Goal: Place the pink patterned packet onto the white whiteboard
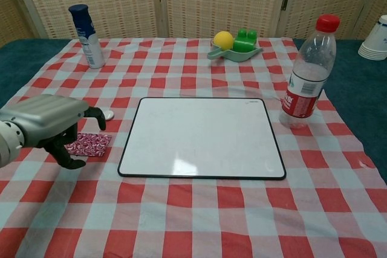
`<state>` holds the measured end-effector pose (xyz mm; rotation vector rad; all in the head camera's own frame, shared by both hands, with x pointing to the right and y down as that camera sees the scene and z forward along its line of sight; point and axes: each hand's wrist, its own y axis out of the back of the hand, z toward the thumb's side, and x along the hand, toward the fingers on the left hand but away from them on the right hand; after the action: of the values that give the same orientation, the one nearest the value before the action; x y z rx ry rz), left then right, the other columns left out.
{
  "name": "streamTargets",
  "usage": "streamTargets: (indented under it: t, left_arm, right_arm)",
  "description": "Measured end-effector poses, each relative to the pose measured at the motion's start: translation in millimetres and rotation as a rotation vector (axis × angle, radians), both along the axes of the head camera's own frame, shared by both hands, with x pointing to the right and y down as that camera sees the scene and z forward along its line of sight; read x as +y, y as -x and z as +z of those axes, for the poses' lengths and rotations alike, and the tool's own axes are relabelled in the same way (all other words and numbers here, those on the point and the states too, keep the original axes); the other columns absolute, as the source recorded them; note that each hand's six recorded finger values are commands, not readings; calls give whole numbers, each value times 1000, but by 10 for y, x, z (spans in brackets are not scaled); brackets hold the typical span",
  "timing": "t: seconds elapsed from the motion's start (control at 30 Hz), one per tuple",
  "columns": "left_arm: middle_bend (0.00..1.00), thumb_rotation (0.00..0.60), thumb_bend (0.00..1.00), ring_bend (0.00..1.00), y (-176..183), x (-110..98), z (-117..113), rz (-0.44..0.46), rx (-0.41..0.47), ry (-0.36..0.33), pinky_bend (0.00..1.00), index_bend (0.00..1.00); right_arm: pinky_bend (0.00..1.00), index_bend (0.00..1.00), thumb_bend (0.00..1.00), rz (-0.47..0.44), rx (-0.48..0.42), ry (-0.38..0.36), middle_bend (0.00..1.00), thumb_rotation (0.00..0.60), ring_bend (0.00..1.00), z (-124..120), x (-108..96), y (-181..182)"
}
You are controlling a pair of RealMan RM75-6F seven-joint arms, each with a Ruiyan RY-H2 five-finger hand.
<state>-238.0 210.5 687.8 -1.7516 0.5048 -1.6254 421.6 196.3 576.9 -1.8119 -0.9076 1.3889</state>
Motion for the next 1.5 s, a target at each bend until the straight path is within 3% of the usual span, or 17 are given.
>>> streamTargets:
  t: [0.6,1.5]
  left_arm:
    - [1000,600,240,1000,122,-71,123,72,-77,-71,1000,302]
    - [1000,600,240,1000,202,-129,351,68,-108,-31,1000,292]
  right_arm:
    - [74,37,212,2,3,0,140,600,30,8,-8,-1]
    - [74,37,212,11,9,-2,140,600,29,20,-29,-25]
